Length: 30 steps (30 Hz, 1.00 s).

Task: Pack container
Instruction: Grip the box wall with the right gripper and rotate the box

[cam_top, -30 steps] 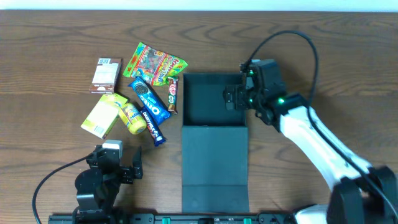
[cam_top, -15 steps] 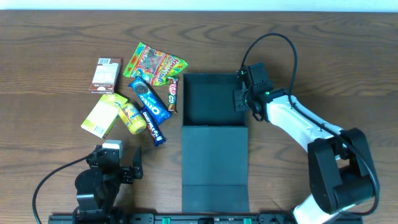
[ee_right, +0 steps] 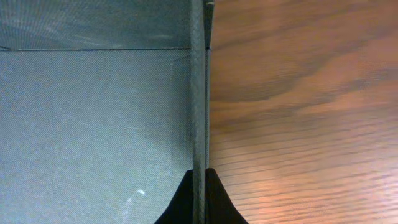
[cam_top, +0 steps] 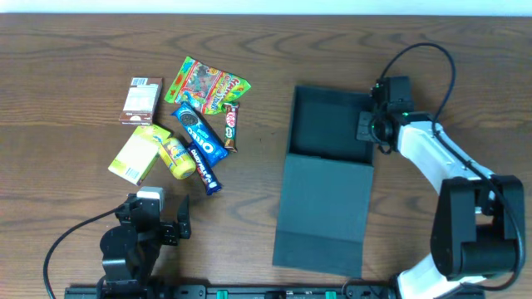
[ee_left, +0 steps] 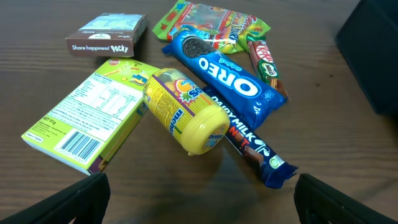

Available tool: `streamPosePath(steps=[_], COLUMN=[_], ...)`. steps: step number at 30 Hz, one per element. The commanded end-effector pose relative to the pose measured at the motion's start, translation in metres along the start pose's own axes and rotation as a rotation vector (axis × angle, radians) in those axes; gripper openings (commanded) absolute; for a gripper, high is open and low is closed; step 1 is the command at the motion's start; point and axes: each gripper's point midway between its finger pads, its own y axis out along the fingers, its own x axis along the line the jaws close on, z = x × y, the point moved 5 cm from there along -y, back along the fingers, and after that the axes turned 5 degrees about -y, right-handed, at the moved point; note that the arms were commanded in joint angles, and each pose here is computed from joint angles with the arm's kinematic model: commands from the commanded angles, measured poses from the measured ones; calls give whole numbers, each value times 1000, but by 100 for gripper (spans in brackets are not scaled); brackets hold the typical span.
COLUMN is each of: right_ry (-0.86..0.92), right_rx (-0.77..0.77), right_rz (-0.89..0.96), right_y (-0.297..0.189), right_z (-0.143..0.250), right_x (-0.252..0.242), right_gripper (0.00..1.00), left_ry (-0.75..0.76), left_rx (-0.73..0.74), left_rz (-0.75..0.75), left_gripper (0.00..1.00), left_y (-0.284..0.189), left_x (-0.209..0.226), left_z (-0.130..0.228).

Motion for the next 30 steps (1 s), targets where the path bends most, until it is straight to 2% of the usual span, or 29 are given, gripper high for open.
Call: streamPosePath(steps=[1, 3, 8, 15, 30], right_ry=[144, 197, 194, 339, 703], right_rx=[-74, -77, -82, -58, -9], right_rz=[-12, -15, -14, -4, 202], right_y=[-18, -18, -18, -17, -18], right_z=[-19, -20, -21, -16, 4], right_x=[-3, -3, -3, -8, -62], right_gripper=[2, 1, 1, 1, 1], left_ry=[-11, -11, -11, -11, -11], left_rx=[5, 5, 5, 4, 5], left_rz=[-5, -5, -5, -5, -5], left_gripper=[96, 96, 96, 96, 96], left_y=[2, 2, 2, 2, 2], left_x=[1, 1, 1, 1, 1], left_z=[4, 4, 4, 3, 4])
